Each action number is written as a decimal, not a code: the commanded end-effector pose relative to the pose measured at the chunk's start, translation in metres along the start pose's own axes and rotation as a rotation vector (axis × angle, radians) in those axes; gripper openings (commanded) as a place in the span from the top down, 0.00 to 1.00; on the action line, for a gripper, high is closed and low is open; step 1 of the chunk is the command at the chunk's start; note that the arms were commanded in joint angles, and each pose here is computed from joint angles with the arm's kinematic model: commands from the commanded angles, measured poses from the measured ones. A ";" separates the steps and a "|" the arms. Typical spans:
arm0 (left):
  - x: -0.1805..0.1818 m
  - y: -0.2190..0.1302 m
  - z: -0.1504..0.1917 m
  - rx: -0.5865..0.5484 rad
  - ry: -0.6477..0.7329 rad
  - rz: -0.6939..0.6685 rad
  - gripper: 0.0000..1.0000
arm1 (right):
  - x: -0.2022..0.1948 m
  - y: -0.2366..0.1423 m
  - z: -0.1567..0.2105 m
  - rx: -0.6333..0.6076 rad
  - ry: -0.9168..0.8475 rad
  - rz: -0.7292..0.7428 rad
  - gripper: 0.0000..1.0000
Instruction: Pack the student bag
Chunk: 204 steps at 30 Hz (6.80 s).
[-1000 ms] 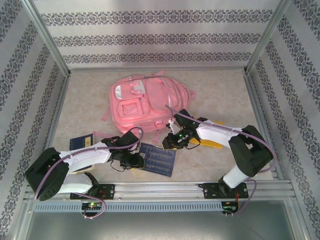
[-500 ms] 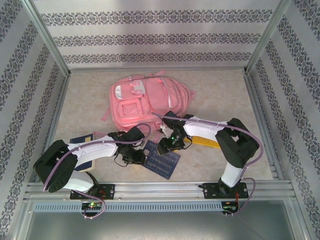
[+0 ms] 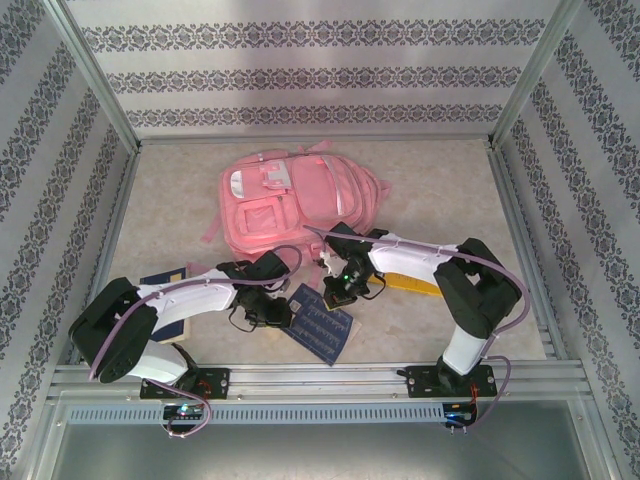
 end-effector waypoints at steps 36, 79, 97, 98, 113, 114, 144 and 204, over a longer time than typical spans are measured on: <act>-0.067 -0.207 -0.114 -0.522 -0.236 0.752 0.20 | 0.098 -0.259 -0.090 -0.731 0.090 -0.721 1.00; -0.126 -0.386 -0.197 -1.095 -0.289 1.168 1.00 | 0.122 -0.318 -0.120 -1.022 0.346 -0.901 0.02; -0.139 -0.363 -0.201 -1.073 -0.351 1.147 1.00 | 0.126 -0.349 -0.149 -1.311 0.355 -0.756 0.59; -0.141 -0.361 -0.201 -1.069 -0.352 1.148 1.00 | 0.125 -0.348 -0.150 -1.309 0.360 -0.749 0.59; -0.136 -0.319 -0.204 -0.955 -0.322 0.886 0.43 | 0.064 -0.334 -0.127 -1.272 0.480 -0.457 1.00; -0.135 -0.313 -0.205 -0.934 -0.303 0.827 0.38 | 0.048 -0.332 -0.117 -1.267 0.517 -0.395 1.00; -0.125 -0.115 -0.348 -0.459 -0.271 0.440 0.51 | -0.073 -0.301 0.076 -1.180 0.783 0.036 1.00; -0.169 -0.220 -0.284 -0.459 0.034 0.332 1.00 | -0.087 -0.314 0.072 -1.179 0.706 0.214 1.00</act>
Point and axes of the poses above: each hand's point on the last joint's axis, 136 mm out from that joint toward the fingers, its own y axis out along the fingers, its own x axis along the line the jaws close on, z = x × y, the point moved 1 cm from there along -y, back along the fingers, and after that the axes turned 2 degrees about -y, right-handed, at the moved point
